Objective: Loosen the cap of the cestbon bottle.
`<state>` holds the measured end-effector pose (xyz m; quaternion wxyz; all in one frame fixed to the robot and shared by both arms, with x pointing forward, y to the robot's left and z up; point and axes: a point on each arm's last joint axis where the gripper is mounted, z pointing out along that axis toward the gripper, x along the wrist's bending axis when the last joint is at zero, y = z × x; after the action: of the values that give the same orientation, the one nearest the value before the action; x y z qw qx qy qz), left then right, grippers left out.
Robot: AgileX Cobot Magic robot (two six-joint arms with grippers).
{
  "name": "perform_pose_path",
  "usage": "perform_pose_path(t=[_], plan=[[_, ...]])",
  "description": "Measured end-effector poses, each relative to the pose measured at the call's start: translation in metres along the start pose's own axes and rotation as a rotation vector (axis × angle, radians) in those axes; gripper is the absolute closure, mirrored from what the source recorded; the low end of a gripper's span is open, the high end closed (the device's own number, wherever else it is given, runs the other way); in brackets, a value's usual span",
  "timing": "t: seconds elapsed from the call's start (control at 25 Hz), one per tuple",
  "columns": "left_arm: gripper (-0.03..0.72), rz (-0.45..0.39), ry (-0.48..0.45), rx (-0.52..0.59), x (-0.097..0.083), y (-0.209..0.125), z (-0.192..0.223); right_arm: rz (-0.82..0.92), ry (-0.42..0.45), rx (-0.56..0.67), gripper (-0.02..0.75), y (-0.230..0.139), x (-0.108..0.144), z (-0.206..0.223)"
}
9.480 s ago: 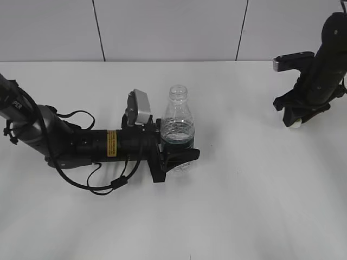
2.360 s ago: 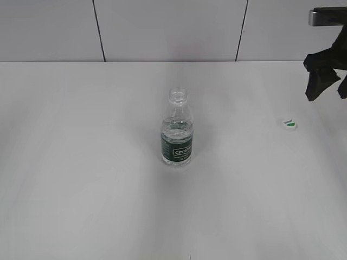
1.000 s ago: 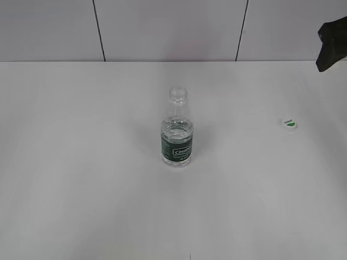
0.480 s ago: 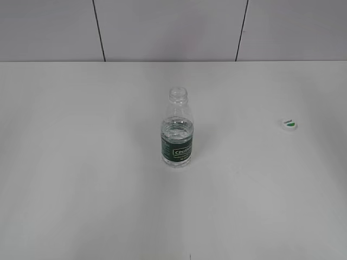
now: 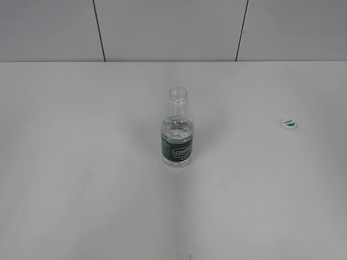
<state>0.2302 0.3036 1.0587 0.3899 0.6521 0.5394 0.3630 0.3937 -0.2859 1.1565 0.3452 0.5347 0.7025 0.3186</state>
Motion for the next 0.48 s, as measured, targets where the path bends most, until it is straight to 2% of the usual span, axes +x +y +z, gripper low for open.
perform_pose_path(t=[0.24, 0.48], plan=[[0.169, -0.002, -0.003, 0.0, 0.0, 0.0, 0.0, -0.015, -0.048, -0.182, 0.204, -0.045, 0.009, -0.057], [0.169, -0.002, -0.004, 0.0, 0.0, 0.0, 0.0, -0.021, -0.075, -0.3, 0.204, -0.089, 0.018, -0.09]])
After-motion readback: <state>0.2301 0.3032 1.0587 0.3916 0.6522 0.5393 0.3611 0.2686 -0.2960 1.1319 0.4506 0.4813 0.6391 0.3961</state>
